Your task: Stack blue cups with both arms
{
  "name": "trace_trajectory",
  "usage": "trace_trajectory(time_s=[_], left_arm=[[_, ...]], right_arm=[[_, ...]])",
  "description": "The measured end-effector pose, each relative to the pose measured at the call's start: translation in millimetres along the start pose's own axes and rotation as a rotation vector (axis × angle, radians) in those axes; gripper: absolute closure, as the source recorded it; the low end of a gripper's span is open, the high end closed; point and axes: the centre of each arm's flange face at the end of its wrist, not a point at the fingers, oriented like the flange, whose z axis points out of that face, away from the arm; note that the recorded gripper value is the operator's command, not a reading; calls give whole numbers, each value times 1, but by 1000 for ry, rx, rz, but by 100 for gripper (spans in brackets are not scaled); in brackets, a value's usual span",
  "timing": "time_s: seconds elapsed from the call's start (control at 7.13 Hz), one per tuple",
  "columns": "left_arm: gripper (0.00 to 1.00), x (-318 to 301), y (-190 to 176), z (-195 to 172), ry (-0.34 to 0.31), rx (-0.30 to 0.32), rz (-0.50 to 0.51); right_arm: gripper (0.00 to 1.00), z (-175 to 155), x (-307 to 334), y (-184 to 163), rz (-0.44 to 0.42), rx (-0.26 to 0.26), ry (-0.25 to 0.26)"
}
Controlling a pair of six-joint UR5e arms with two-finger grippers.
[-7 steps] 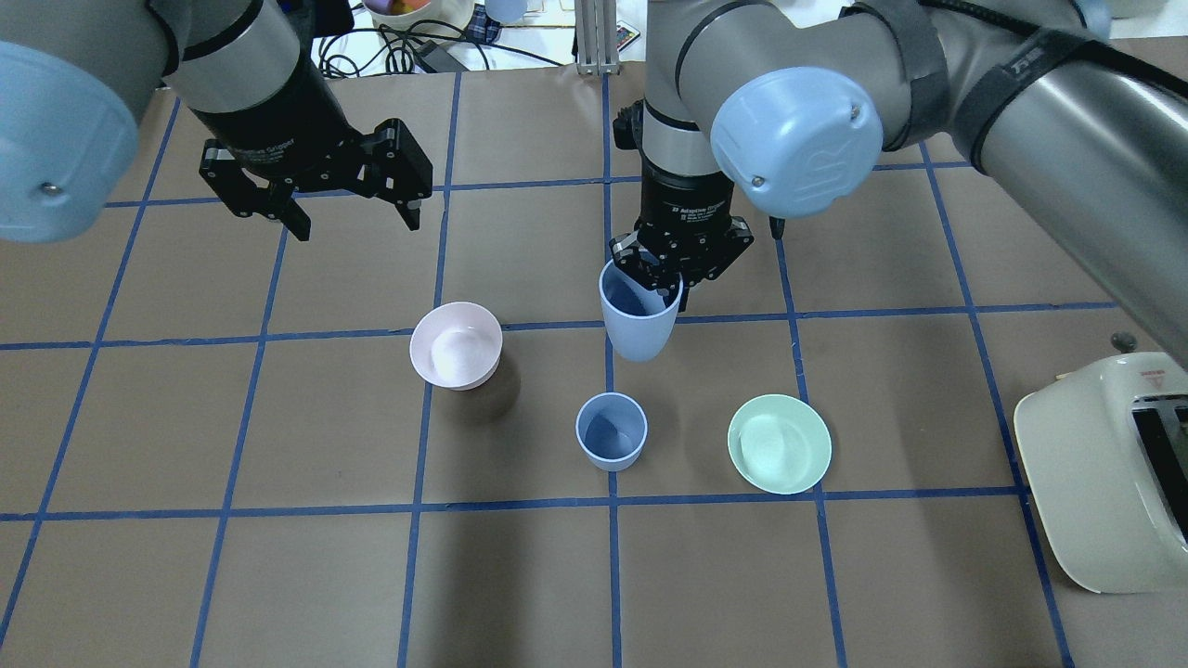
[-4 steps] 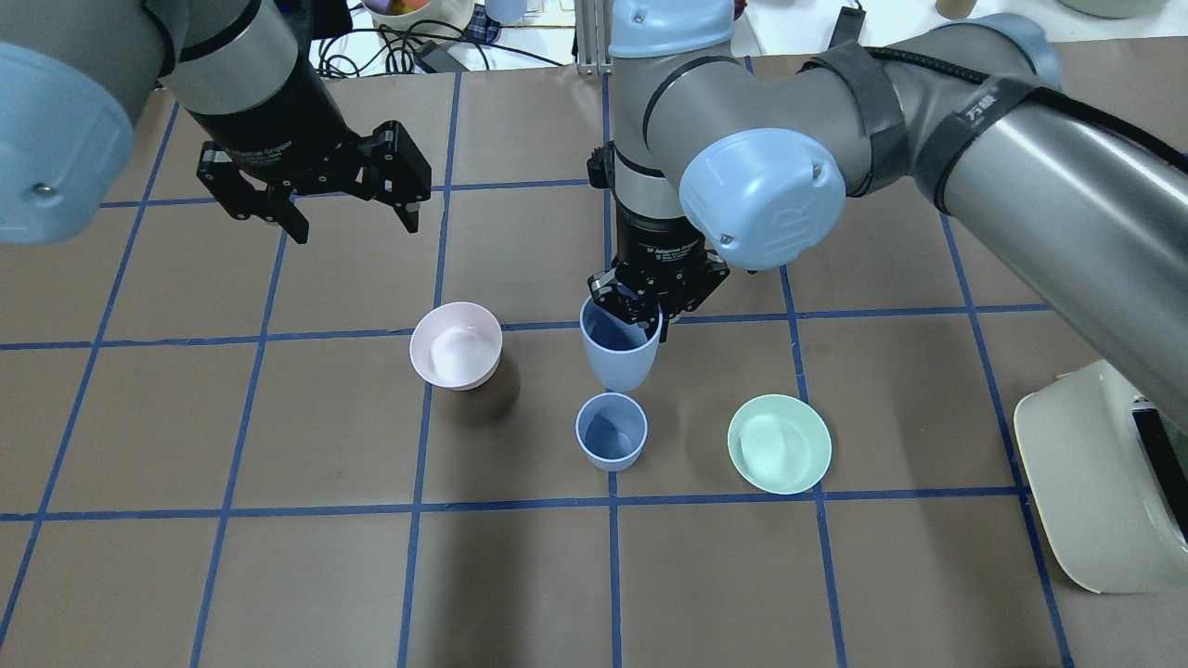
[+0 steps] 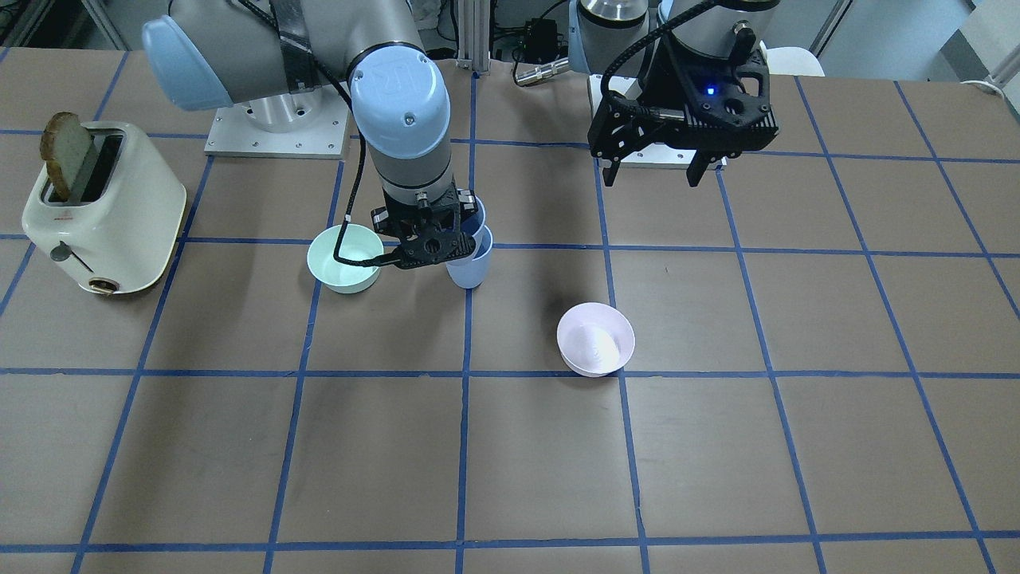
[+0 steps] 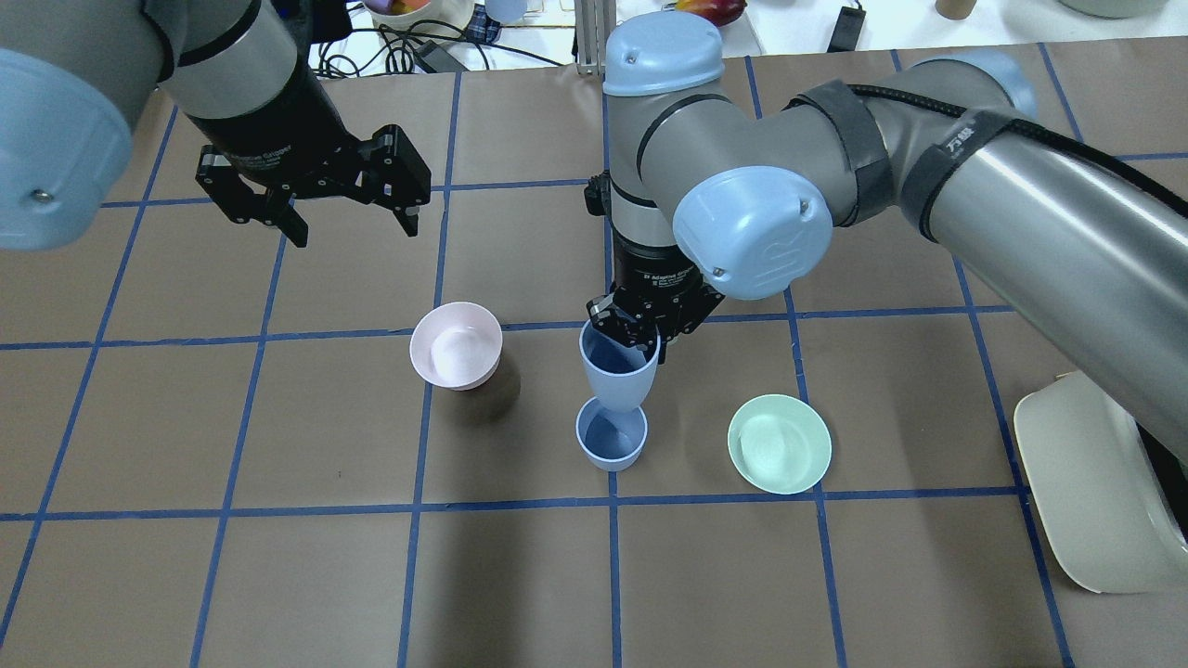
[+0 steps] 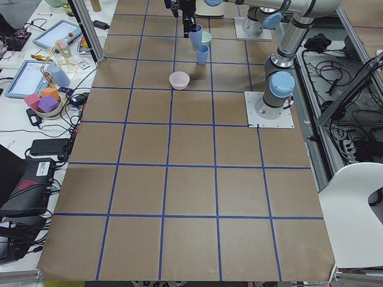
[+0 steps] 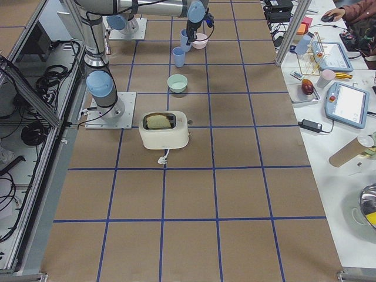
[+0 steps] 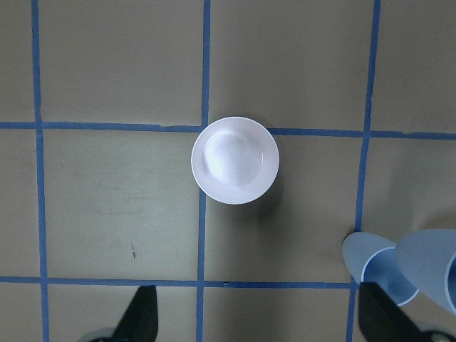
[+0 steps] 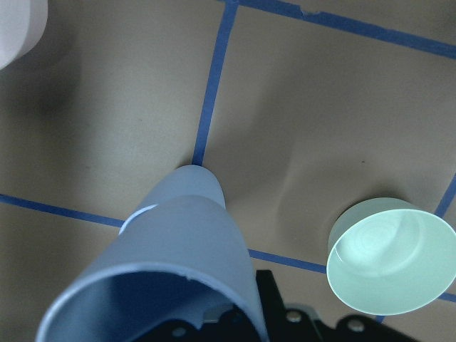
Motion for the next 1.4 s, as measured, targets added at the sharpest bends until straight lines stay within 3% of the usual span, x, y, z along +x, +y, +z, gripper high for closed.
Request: trace_trajectory(time_s=[0.7,1.4], left_arm=[[0,0,2,-1,-1,0,-1],[0,-1,3,-1,-2,-3,-2]], right_arm=[[100,15,-2,1,1,-18,-29],[100,19,-2,2,5,5,-39]])
